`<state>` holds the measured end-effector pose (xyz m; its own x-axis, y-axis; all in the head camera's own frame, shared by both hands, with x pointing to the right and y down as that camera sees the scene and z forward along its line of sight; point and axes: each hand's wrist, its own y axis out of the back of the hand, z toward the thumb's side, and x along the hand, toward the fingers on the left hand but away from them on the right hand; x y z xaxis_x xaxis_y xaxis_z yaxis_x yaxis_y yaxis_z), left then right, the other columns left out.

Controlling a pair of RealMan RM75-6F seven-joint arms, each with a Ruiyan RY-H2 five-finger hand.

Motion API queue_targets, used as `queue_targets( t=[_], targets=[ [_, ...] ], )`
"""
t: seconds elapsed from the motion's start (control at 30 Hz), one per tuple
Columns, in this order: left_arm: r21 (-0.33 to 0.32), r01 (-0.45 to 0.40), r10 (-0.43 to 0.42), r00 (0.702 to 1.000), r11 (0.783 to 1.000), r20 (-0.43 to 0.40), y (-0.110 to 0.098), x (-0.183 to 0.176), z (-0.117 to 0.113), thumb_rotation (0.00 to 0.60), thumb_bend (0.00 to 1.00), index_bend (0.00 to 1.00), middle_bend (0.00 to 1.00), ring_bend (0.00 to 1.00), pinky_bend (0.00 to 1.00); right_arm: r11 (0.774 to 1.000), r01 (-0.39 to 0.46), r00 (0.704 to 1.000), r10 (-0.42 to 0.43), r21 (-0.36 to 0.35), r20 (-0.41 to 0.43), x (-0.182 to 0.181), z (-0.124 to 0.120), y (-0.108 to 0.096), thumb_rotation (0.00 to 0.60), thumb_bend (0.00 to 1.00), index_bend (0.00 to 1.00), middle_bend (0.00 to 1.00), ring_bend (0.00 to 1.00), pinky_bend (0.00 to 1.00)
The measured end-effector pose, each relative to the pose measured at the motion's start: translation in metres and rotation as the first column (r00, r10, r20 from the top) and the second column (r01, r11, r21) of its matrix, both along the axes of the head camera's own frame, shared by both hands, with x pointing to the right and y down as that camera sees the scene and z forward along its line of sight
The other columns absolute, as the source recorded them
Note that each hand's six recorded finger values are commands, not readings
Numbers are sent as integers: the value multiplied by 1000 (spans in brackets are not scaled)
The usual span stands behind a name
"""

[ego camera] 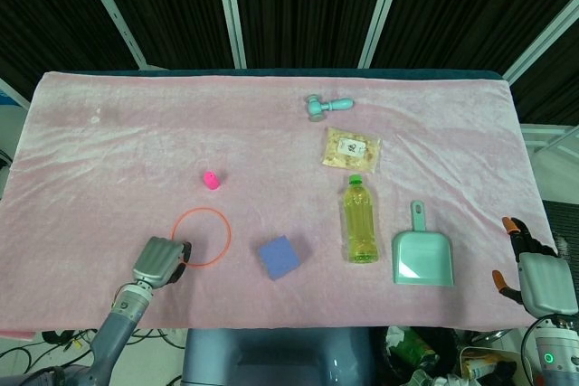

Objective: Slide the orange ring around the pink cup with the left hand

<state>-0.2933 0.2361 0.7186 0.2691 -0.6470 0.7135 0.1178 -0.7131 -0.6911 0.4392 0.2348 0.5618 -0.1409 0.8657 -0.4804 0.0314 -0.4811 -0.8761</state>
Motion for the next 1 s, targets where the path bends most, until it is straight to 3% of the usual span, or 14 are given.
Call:
queue_targets(
  t=[0.33, 1.0],
  targets=[
    [1, 16, -16, 1000, 1000, -18, -8, 2, -9, 600, 466, 606, 989, 986, 1000, 1000, -2, 1000, 2, -1, 2, 0, 0, 0, 600, 246, 44, 71, 265, 321],
    [118, 41, -29, 995, 992, -99, -47, 21, -51, 600, 467, 613, 989, 986, 1000, 1000, -7, 1000, 7, -3, -1, 0, 1, 1, 600, 249, 45, 71, 265, 321]
  ],
)
